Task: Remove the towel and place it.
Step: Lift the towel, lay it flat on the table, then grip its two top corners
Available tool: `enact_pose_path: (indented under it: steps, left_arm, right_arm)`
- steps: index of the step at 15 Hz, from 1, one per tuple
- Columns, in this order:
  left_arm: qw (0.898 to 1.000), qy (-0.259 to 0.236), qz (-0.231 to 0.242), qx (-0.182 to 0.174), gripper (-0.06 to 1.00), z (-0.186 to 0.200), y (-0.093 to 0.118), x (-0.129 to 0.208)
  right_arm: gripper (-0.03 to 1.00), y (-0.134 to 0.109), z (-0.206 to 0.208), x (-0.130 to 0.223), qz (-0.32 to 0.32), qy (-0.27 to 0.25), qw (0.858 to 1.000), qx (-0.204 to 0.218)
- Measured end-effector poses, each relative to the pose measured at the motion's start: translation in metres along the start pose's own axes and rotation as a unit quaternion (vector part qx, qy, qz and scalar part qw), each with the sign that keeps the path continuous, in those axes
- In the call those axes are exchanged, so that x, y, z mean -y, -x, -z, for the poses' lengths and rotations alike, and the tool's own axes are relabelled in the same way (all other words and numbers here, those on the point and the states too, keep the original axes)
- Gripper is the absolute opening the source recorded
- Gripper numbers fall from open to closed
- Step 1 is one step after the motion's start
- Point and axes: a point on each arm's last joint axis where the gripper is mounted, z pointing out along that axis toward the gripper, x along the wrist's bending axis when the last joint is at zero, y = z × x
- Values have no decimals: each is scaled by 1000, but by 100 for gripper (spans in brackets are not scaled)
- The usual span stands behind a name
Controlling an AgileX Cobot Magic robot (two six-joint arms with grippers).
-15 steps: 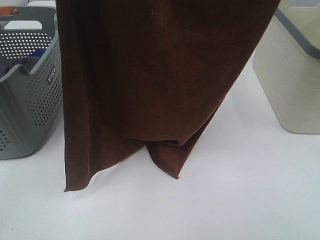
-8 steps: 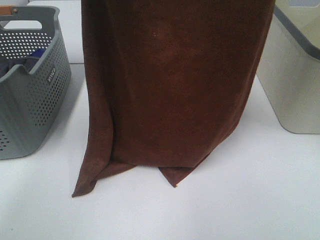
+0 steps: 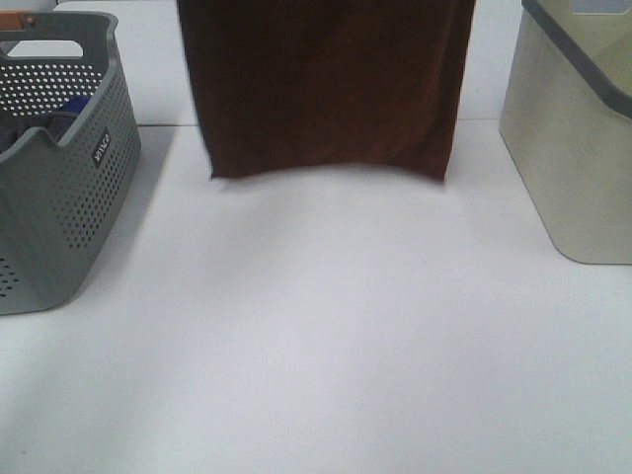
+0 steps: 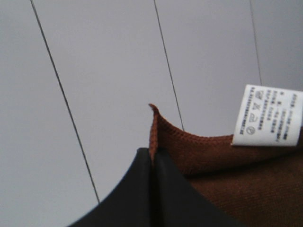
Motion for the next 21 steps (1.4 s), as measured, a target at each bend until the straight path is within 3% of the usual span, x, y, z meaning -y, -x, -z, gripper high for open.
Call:
enact_pose_path:
  steps: [2, 3, 5, 7, 9, 11, 15, 17, 19, 21]
  left_arm:
    - [999, 52, -6, 8, 0, 4, 0, -15]
    - [999, 52, -7, 8, 0, 4, 0, -14]
    - [1000, 7, -8, 3, 0, -3, 2, 3]
    - [996, -89, -6, -8, 0, -7, 8, 29]
    - [977, -214, -1, -13, 0, -3, 21, 55]
    - [945, -325, -18, -4, 0, 7, 36, 74]
    - [887, -462, -20, 3, 0, 31, 49, 84]
    - [872, -489, -9, 8, 0, 39, 49, 83]
    - [872, -489, 16, 23, 0, 55, 45, 65]
    - [861, -506, 35, 42, 0, 78, 43, 60]
  right_arm:
    - [0, 10, 12, -21, -3, 29, 999, 13]
    - [0, 11, 12, -18, -4, 11, 1000, 16]
    - [0, 5, 0, 9, -3, -86, 996, 16]
    - [0, -7, -16, 46, -4, -199, 980, 10]
    - [0, -19, -27, 77, -16, -289, 957, -5]
    - [0, -24, -24, 87, -31, -336, 941, -19]
    - [0, -34, -11, 98, -46, -427, 900, -71]
    - [0, -37, -7, 100, -53, -446, 890, -84]
    - [0, -36, 3, 98, -55, -450, 886, -96]
    - [0, -33, 28, 95, -61, -456, 881, -108]
